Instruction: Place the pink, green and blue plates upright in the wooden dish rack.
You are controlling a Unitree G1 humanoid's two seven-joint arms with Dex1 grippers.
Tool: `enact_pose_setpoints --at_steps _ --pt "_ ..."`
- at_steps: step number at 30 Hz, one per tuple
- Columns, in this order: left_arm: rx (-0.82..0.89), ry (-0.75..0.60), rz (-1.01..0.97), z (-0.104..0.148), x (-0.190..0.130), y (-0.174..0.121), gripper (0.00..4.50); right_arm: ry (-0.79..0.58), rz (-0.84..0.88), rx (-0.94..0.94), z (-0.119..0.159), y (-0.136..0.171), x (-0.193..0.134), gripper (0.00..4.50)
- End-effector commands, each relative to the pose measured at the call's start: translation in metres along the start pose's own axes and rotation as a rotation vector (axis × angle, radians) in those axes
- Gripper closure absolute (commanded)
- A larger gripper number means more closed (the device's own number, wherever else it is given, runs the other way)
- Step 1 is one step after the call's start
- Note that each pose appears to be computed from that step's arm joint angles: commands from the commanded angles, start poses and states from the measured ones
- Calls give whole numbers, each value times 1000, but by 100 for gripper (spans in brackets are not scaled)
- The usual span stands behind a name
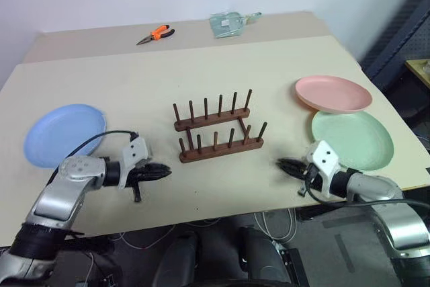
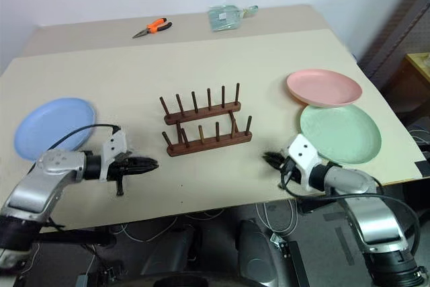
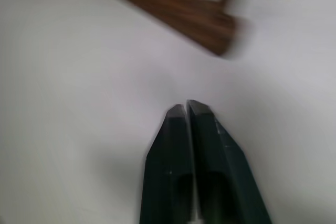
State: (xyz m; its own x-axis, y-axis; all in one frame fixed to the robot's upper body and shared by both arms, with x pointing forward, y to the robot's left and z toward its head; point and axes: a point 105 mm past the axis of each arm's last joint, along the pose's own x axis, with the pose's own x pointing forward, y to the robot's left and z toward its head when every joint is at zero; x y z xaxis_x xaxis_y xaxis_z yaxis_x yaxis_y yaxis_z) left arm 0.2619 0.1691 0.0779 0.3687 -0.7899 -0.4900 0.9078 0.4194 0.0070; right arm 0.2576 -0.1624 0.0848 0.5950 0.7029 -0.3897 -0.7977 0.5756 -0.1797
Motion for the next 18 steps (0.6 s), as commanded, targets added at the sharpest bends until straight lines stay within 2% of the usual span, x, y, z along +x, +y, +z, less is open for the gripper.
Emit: enact_pose_setpoints --at_steps 1,6,18 --pt "-64 -20 -6 -3 18 -12 445 -42 15 -49 15 12 18 449" --pt "-78 -64 176 -2 41 14 445 -38 -112 -53 15 -4 44 449" --pt "-80 -163 373 15 73 53 445 13 -398 -59 9 -70 70 449"
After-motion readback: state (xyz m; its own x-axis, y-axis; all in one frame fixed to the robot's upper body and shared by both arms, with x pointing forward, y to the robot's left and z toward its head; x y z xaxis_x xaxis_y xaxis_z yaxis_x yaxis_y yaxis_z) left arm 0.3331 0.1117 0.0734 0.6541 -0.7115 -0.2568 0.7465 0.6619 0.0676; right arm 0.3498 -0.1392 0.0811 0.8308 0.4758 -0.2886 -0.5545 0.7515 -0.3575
